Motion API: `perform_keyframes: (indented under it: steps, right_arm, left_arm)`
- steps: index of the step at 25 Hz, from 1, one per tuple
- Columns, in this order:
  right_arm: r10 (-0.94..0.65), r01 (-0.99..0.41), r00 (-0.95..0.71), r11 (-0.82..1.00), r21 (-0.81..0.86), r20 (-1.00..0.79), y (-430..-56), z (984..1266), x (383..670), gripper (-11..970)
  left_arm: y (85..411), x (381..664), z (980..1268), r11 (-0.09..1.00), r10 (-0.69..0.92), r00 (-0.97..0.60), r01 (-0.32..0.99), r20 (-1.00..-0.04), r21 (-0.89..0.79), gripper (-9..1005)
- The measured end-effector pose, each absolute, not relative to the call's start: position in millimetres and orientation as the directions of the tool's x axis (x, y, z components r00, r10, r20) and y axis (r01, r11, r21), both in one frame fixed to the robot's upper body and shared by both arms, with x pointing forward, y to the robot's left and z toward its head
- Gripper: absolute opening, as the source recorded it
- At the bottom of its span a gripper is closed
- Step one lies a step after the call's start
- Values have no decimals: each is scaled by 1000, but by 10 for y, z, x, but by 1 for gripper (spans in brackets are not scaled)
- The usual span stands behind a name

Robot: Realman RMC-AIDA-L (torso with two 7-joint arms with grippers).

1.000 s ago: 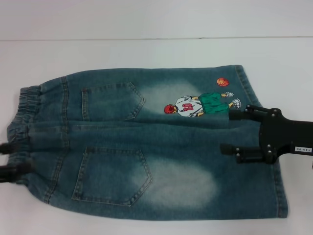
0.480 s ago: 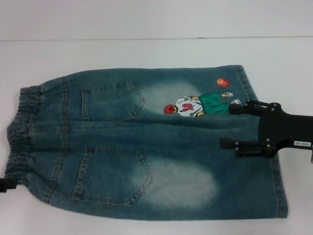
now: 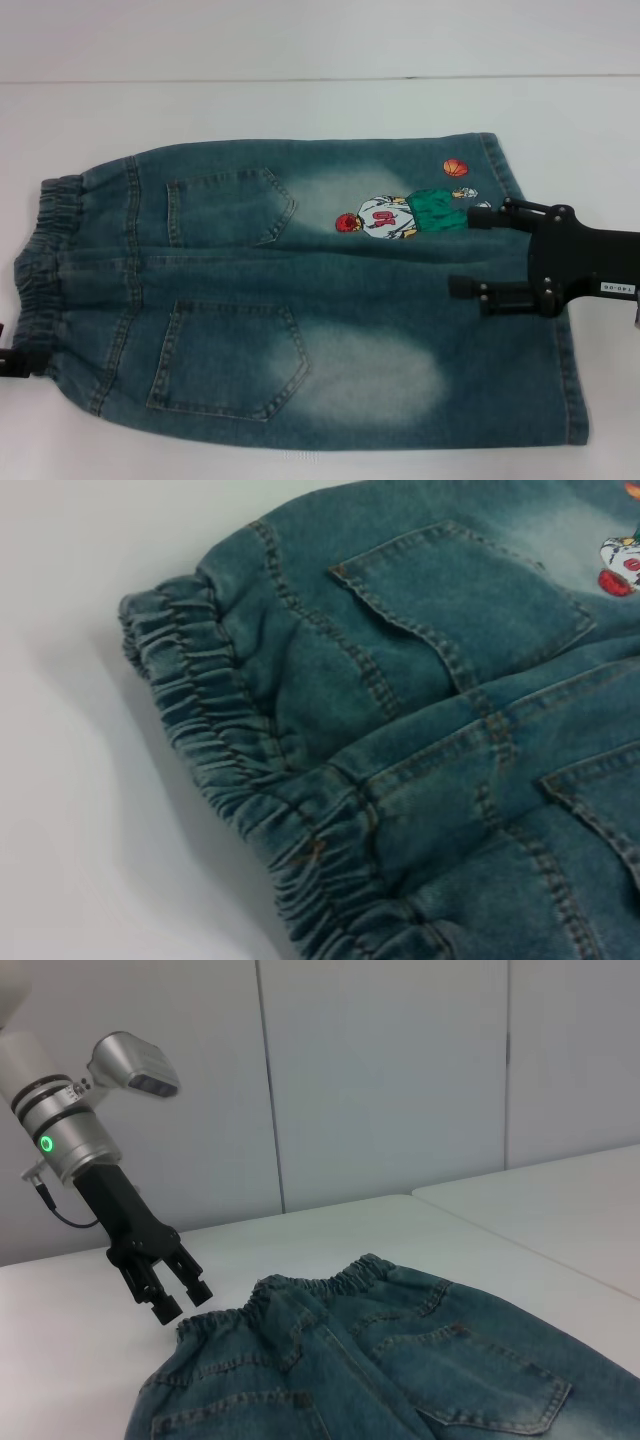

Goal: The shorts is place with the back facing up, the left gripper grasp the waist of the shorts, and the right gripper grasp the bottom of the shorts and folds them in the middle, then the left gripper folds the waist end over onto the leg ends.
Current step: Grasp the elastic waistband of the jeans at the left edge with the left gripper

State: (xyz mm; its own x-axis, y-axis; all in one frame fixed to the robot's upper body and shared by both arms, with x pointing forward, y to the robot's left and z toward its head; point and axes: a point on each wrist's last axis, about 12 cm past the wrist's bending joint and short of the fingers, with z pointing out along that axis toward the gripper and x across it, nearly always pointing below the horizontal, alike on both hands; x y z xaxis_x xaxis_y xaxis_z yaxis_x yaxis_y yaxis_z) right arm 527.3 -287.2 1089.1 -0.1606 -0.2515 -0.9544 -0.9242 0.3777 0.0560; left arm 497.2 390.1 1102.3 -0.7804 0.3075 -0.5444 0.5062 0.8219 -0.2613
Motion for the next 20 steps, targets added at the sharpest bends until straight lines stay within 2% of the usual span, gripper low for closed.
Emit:
perform_keyframes:
  steps: [20]
  right_arm:
    - [-249,-923,-165,380,60,-954,-2871,10895,5278,940]
  left_arm:
    - [3827,5020,10937,822,334,-790,511,-514,-251,855]
